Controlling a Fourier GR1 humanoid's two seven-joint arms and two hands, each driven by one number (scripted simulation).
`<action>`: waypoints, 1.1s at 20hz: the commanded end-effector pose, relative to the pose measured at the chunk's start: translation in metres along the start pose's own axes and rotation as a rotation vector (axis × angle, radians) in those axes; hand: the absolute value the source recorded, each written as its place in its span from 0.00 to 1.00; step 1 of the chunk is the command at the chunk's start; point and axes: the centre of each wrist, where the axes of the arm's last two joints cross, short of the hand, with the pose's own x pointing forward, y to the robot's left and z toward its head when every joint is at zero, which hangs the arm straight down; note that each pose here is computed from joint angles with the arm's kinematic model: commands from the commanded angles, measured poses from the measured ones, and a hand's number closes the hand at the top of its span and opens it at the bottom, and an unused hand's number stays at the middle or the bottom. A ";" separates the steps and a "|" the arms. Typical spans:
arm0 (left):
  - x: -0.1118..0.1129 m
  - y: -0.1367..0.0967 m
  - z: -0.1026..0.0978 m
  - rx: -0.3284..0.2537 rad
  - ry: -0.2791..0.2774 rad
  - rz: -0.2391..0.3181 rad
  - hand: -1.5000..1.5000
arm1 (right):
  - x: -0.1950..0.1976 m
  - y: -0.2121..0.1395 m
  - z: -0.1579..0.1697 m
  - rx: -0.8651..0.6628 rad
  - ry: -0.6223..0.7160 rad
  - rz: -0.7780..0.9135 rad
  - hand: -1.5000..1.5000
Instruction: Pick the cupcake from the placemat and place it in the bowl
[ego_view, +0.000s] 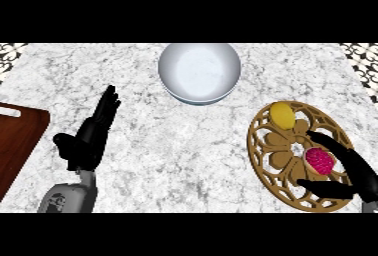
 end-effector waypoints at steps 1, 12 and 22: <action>-0.011 0.003 0.003 0.010 0.005 -0.018 0.50 | 0.005 0.023 0.001 0.093 -0.080 0.102 1.00; 0.001 -0.004 -0.006 0.012 0.002 0.000 0.50 | 0.020 0.046 0.000 0.310 -0.263 0.114 1.00; 0.003 -0.017 -0.012 -0.034 0.002 -0.007 0.50 | 0.141 0.082 -0.027 1.133 -1.002 0.041 1.00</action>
